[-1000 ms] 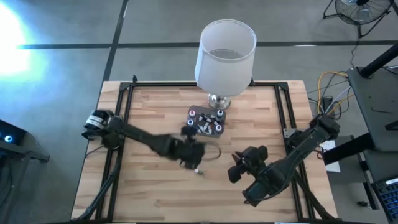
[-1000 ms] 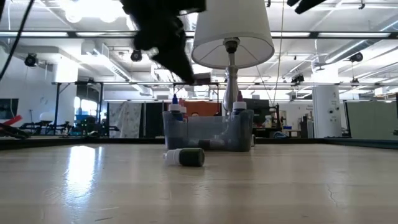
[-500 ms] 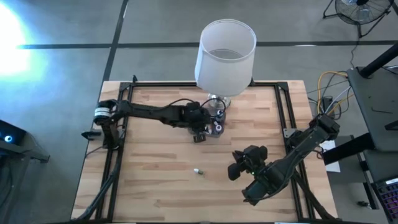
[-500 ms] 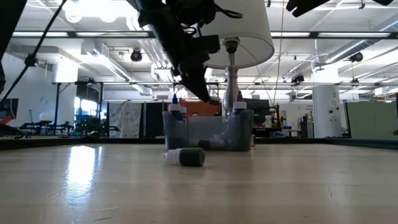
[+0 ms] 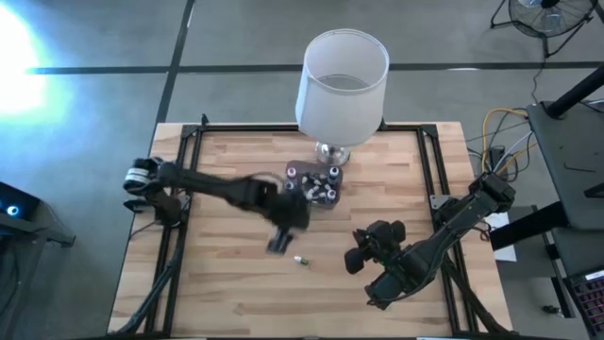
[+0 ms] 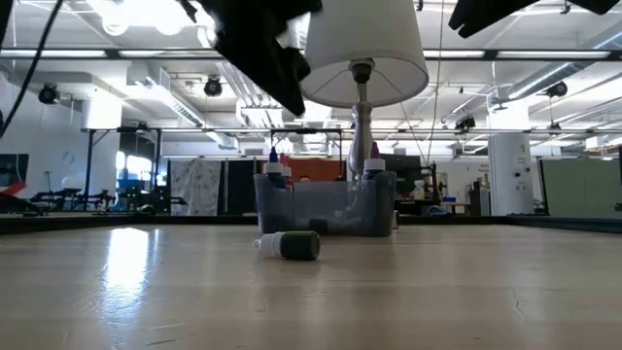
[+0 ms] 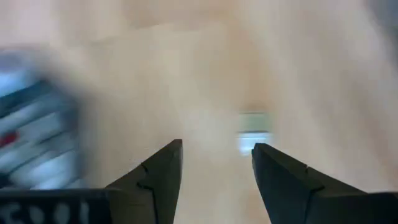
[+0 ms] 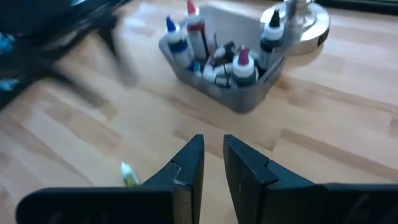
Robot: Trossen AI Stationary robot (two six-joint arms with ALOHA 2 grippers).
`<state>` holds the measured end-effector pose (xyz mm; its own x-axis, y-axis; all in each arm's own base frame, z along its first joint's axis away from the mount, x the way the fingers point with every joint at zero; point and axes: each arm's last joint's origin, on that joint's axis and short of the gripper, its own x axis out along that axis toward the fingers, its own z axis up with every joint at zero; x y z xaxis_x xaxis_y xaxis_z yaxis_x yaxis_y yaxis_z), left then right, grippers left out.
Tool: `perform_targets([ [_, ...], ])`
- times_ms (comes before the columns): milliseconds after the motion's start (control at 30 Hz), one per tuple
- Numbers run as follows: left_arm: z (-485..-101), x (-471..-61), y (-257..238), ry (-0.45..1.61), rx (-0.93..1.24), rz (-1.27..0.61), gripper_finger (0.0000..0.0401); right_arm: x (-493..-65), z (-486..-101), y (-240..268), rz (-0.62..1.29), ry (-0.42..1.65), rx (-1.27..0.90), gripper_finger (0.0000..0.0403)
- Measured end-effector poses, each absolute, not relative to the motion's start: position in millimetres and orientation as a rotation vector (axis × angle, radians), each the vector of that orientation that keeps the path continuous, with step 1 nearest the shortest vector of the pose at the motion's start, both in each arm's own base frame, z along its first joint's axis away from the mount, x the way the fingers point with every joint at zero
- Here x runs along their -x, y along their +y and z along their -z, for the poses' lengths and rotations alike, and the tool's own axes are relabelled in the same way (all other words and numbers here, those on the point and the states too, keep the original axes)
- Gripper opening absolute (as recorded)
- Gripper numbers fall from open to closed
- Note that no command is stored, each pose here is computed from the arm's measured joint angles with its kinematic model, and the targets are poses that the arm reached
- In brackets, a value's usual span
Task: Pick & Place food coloring
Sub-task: Put the small green food coloring bottle into the black bin
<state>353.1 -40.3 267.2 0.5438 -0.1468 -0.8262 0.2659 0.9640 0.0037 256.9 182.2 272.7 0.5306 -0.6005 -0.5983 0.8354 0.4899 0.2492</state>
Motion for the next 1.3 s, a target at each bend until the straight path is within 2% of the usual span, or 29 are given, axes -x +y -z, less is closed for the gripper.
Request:
perform_targets([
  [100,-254.0,-346.6,-71.0,0.936,-0.173,0.431,0.0171,-257.3,-271.0,183.6,0.893,0.531,-0.546,0.0056],
  [333,-212.5,-340.0,-111.5,0.861,-0.227,0.518,0.0172,-256.4,-266.9,184.4,0.891,0.587,-0.566,0.0057],
  [500,-200.3,-342.6,-117.8,0.845,-0.235,0.44,0.0172,-258.3,-264.3,188.0,0.854,0.656,-0.598,0.0057],
  [667,-188.0,-350.2,-112.8,0.878,-0.145,0.32,0.0172,-259.4,-262.9,189.7,0.836,0.679,-0.615,0.0057],
  [800,-173.7,-353.7,-114.1,0.933,-0.074,0.32,0.0172,-259.3,-262.2,189.7,0.838,0.681,-0.62,0.0057],
  [1300,-147.3,-362.6,-104.7,0.984,-0.097,0.28,0.0172,-257.6,-254.5,188.7,0.856,0.701,-0.644,0.0057],
])
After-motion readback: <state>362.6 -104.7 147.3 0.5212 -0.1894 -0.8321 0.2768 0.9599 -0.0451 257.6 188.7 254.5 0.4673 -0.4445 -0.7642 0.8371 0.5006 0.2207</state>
